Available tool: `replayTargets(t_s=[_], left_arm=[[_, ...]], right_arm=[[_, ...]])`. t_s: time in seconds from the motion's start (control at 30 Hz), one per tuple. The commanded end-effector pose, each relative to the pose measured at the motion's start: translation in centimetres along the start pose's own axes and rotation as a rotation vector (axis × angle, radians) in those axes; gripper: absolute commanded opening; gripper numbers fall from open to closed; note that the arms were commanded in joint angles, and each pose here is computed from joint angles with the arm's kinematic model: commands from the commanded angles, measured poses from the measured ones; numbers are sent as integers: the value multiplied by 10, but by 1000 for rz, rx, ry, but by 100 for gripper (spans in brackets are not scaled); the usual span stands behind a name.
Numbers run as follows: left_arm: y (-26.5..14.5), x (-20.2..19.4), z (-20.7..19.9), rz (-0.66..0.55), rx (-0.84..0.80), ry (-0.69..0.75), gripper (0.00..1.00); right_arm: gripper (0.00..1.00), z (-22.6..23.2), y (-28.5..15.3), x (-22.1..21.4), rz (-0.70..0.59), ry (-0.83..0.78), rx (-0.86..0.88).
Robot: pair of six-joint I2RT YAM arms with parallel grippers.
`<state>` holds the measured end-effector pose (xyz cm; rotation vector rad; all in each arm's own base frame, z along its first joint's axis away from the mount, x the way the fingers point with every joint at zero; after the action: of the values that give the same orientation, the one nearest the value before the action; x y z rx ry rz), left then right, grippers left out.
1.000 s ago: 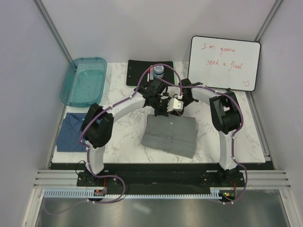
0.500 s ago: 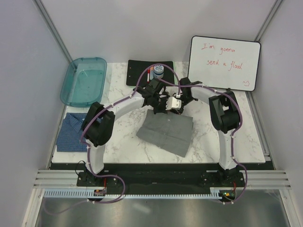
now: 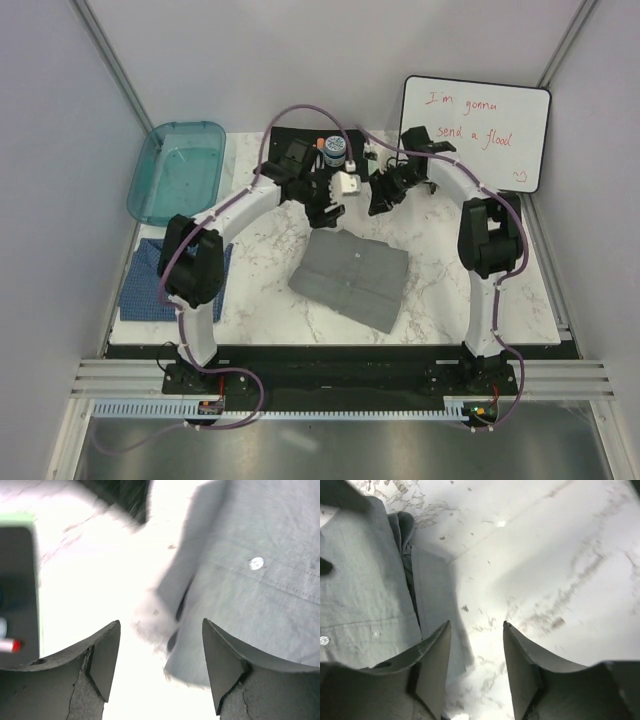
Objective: Fold and stack the long sleeve shirts
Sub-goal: Fold the shirt
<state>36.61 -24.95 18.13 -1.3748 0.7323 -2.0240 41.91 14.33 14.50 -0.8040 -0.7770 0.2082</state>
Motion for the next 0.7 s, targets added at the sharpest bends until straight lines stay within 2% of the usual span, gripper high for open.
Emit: replayTargets(t_s=[0.0,0.17,0.23,0.4,0.43,0.5,0.67], left_arm=[[-78,4,0,-124,25,-370,73],[-95,-33,-53,-246,-138,-788,78],[-94,-44,-79,-283,-188,-850,82],[-87,-68,-125,-286,-191,-954,86],[-87,-69,-124,-323,-168,-935,86],[-83,-77,-138,-339,-186,-1009,87],[-67,-86,-150,-387,-210,-1086,88]], right_arm=[[56,25,-40,14,-57,17,54],[63,49,-28,10,-48,94,174],[66,55,-15,16,-53,65,171],[70,59,15,27,-40,47,163],[72,61,21,26,-28,41,160],[73,58,33,25,-16,37,155],[76,59,52,23,8,38,159]])
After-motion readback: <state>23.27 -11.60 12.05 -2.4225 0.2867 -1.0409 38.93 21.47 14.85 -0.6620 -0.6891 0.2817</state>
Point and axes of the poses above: each gripper's point midway between its finger pads, its own y axis out along the fingers, its own z axis along the line the jaws close on, x = y × z, the point moved 9 cm from there along -y, back along the fingers, and after that the axes turned 11 degrees about y, right-handed, at the moved point
